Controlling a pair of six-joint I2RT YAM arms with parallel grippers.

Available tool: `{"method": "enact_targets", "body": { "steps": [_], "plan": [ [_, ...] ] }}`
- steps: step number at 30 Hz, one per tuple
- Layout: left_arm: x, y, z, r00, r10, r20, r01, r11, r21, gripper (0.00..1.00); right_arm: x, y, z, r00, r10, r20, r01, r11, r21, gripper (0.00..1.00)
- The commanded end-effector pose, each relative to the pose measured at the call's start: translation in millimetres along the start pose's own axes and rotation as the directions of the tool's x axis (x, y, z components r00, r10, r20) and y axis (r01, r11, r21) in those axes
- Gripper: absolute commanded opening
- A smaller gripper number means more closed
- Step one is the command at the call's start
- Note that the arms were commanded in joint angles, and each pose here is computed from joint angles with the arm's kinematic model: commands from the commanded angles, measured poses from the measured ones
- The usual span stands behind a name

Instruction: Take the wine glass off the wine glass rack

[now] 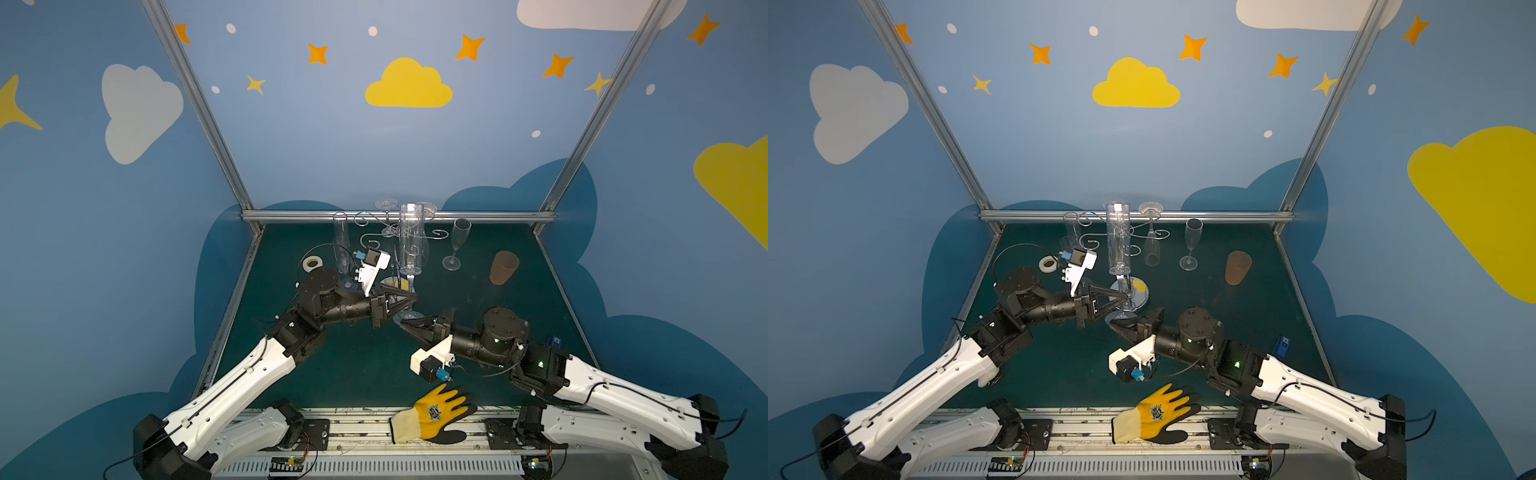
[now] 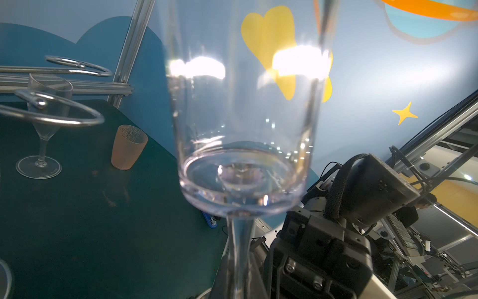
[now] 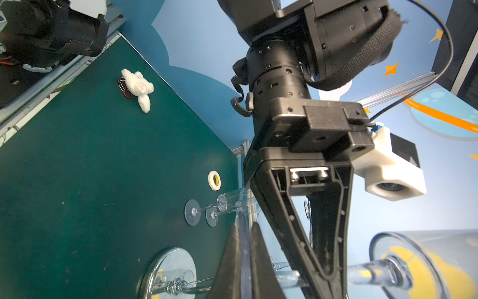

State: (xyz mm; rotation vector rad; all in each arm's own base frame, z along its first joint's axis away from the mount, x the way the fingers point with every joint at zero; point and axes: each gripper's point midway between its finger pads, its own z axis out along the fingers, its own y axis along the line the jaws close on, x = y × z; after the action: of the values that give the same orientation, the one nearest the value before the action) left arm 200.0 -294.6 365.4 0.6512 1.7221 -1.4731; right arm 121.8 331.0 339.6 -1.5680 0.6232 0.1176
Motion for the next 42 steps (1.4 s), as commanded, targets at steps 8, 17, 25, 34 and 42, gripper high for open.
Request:
{"method": "enact_targets", "body": {
  "steps": [8,17,25,34,42],
  "plan": [
    [-8.9,-6.8,-9.0,0.997,0.039,0.06,-0.038,0.999,-0.018,0.03,-11.9,-9.7,-9.5,0.999,0.023,0.044,-0.025,0.999,0.045,0.98],
    [-6.7,1.5,-17.7,0.989,0.132,0.061,-0.126,0.987,-0.1,0.03,-37.1,-70.5,-50.1,0.955,0.234,0.18,-0.273,0.933,0.236,0.98],
    [2.4,10.7,-24.2,0.968,0.251,0.025,-0.242,0.954,-0.179,0.03,5.4,-139.4,-84.3,0.695,0.696,0.178,-0.686,0.569,0.455,0.98],
    [11.6,7.6,-22.2,0.902,0.431,-0.031,-0.425,0.871,-0.246,0.03,5.6,-149.6,-70.9,0.428,0.858,0.283,-0.892,0.35,0.287,0.98],
    [14.2,17.3,-19.8,0.864,0.5,-0.054,-0.489,0.81,-0.323,0.03,-11.6,-152.3,-43.7,0.344,0.893,0.289,-0.939,0.319,0.132,0.95]
  ]
}}
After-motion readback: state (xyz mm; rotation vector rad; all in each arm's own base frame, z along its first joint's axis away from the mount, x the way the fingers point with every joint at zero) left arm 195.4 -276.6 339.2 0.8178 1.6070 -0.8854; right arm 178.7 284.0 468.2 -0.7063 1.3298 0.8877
